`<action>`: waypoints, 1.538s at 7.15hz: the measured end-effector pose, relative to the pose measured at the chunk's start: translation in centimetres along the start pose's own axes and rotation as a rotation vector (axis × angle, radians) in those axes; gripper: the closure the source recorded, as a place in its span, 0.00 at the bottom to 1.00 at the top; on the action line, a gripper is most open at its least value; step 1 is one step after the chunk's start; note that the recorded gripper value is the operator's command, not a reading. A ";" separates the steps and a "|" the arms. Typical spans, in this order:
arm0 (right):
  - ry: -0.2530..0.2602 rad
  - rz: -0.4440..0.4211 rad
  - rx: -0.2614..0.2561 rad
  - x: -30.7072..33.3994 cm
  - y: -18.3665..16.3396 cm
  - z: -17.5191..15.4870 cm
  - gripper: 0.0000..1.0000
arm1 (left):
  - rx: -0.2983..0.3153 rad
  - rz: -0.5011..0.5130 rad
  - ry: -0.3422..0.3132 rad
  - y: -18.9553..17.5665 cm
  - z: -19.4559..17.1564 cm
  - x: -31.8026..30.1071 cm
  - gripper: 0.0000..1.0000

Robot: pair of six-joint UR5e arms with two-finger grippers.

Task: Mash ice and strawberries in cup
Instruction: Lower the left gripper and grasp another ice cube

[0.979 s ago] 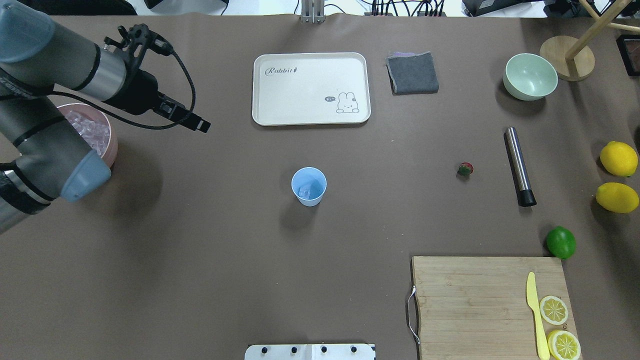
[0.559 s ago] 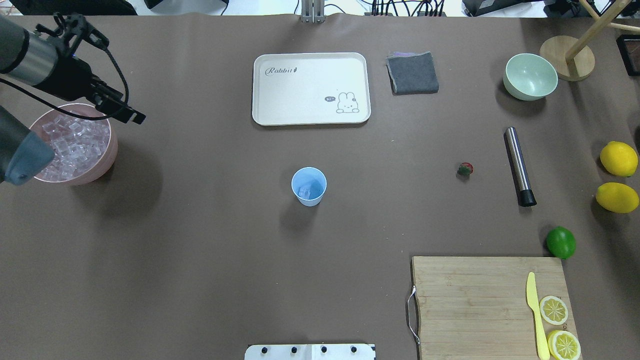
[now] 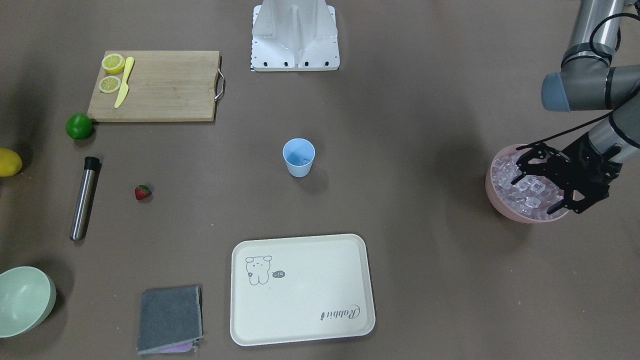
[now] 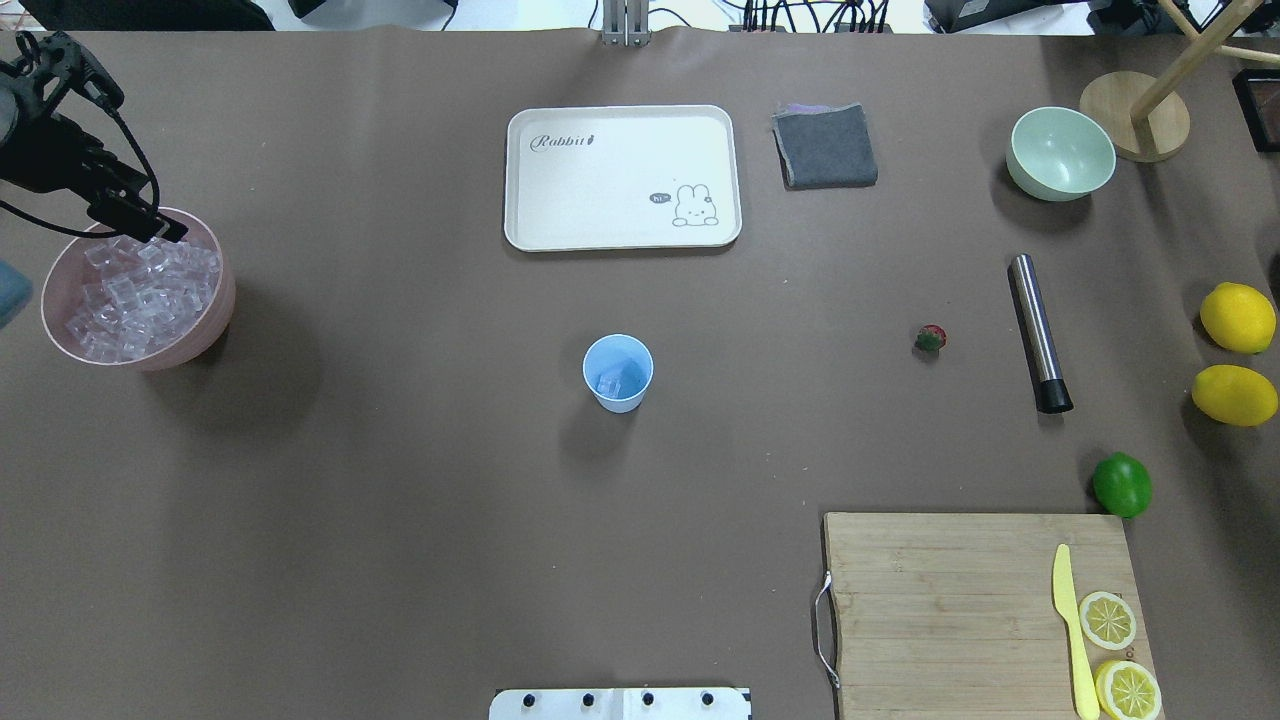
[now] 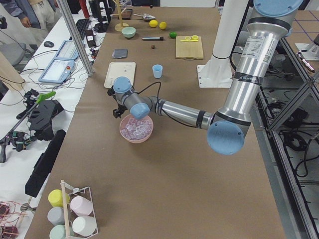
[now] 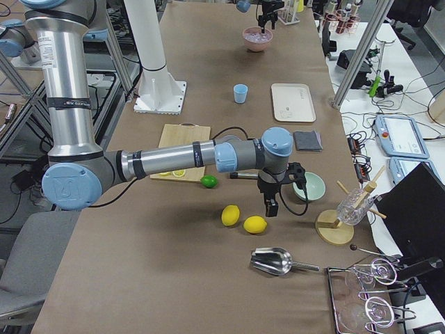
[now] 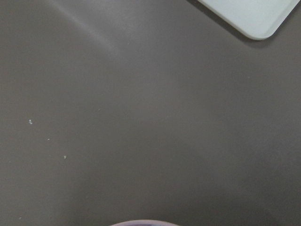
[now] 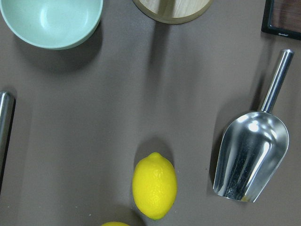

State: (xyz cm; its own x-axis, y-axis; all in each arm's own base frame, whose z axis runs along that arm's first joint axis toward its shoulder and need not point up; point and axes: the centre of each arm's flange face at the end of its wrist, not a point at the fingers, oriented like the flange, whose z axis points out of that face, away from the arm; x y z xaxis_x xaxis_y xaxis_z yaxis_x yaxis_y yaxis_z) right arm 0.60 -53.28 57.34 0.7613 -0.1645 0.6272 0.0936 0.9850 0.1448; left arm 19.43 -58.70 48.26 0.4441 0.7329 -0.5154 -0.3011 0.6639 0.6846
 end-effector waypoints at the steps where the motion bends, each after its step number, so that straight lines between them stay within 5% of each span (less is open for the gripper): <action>1: 0.001 0.000 0.000 0.0 0.0 0.0 0.00 | -0.018 0.000 -0.009 1.1 0.5 -0.5 0.03; 4: 0.001 0.000 0.000 0.1 0.0 0.1 0.00 | -0.072 0.000 -0.056 4.2 2.5 -0.6 0.04; 9: 0.009 0.002 -0.003 0.3 0.3 0.3 0.00 | -0.126 0.035 -0.041 6.1 5.6 1.7 0.05; 10: 0.010 0.002 -0.004 0.4 0.4 0.3 0.00 | -0.135 0.046 -0.055 6.7 5.9 1.7 0.11; 11: 0.010 0.003 -0.005 0.4 0.4 0.3 0.00 | -0.142 0.051 -0.062 7.1 6.0 1.7 0.40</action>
State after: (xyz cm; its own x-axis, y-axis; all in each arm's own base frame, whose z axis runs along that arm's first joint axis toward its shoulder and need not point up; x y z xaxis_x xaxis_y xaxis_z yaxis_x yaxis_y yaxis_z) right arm 0.72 -52.93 57.90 0.7680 -0.1614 0.6197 0.0944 0.9857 0.1396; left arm 23.12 -53.69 55.34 0.4751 0.7586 -0.4458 -0.4386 0.6434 0.6274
